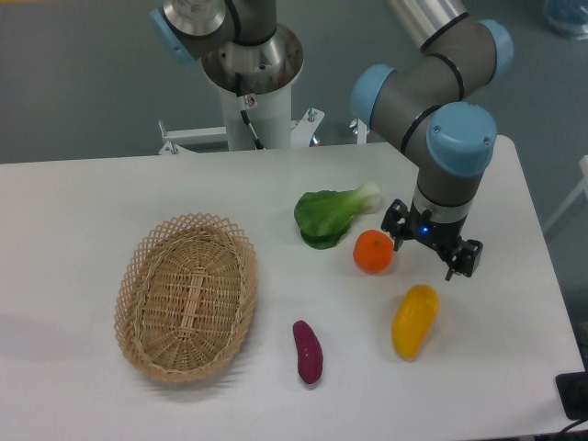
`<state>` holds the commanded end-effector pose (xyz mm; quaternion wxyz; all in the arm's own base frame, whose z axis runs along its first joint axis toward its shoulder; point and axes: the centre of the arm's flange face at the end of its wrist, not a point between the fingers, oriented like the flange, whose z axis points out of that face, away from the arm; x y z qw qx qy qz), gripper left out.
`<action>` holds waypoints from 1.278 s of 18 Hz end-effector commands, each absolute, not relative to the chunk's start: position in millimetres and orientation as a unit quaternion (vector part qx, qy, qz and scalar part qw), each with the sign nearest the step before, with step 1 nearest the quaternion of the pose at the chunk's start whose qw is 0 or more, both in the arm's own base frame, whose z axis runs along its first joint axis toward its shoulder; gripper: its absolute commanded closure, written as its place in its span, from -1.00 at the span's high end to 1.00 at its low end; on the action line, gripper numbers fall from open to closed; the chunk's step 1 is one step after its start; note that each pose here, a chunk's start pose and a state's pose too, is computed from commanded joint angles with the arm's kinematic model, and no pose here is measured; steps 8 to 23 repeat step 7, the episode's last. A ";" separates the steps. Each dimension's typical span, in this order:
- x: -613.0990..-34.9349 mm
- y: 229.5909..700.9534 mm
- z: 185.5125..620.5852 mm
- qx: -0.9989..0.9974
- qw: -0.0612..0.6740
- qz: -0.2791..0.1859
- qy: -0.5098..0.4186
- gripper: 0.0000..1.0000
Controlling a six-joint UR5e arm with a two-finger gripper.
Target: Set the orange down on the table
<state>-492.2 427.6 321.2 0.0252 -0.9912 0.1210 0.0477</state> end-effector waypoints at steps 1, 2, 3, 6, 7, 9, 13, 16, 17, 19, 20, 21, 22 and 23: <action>-491.3 427.1 320.4 -0.991 0.025 0.048 0.121 1.00; -491.1 427.0 319.8 -0.991 0.025 0.048 0.121 1.00; -490.9 426.9 319.3 -0.991 0.025 0.048 0.121 1.00; -490.6 426.7 318.5 -0.991 0.025 0.047 0.121 1.00; -490.7 426.6 318.5 -0.991 0.024 0.047 0.120 1.00; -490.7 426.6 318.5 -0.991 0.024 0.047 0.120 1.00; -490.7 426.6 318.5 -0.991 0.024 0.047 0.120 1.00; -490.7 426.6 318.5 -0.991 0.024 0.047 0.120 1.00; -490.7 426.6 318.5 -0.991 0.024 0.047 0.120 1.00; -490.7 426.6 318.5 -0.991 0.024 0.047 0.120 1.00; -490.7 426.6 318.5 -0.991 0.024 0.047 0.120 1.00; -490.7 426.6 318.5 -0.991 0.024 0.047 0.120 1.00; -490.7 426.6 318.5 -0.991 0.024 0.047 0.120 1.00; -490.7 426.6 318.5 -0.991 0.024 0.047 0.120 1.00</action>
